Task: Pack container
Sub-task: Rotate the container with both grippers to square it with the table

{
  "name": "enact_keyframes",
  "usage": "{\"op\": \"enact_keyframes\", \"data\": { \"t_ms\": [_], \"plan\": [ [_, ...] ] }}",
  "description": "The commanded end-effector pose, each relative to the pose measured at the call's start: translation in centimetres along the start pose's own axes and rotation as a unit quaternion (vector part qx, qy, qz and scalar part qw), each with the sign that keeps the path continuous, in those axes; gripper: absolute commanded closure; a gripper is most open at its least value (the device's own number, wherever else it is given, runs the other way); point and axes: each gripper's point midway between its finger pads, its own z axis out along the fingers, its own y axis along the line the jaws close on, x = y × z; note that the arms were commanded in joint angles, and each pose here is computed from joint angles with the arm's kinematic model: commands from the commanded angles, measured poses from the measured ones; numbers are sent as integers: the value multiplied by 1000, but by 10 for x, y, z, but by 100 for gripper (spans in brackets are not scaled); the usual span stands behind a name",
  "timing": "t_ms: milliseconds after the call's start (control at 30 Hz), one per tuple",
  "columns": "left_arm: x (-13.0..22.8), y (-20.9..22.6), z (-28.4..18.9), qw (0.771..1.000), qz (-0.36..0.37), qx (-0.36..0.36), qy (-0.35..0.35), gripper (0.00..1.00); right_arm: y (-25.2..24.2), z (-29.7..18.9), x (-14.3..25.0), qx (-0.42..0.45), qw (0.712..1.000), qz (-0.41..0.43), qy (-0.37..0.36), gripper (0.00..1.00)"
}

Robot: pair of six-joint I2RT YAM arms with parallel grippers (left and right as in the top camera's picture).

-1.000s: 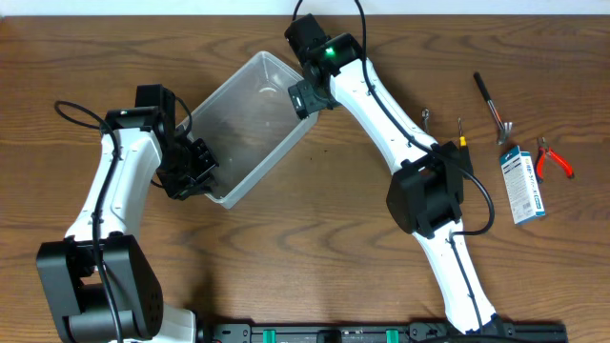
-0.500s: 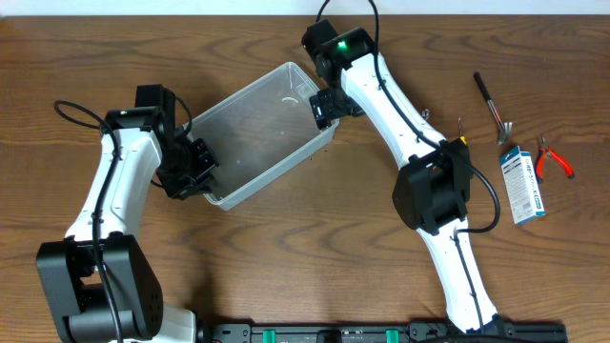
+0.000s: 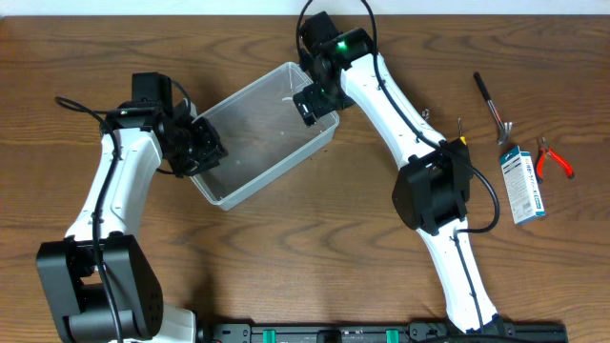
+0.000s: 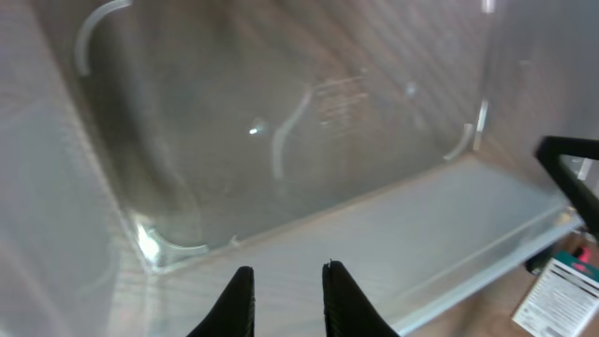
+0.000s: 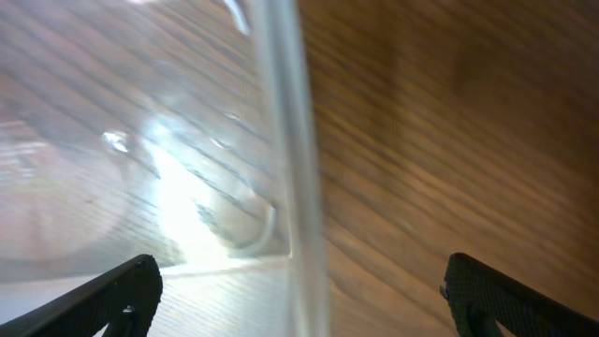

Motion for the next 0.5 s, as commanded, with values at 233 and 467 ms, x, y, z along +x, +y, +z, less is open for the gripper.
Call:
{"op": "enact_keyframes", "data": {
  "t_ms": [233,467],
  "plan": [
    [-14,-23,-14,998,43,40,-29,73,14,-8,-15,-31,998,-48,-34,20],
    [-13,-26,-19,997,46,43,-34,72,14,-8,-19,-28,998,-48,-43,54]
  ]
}}
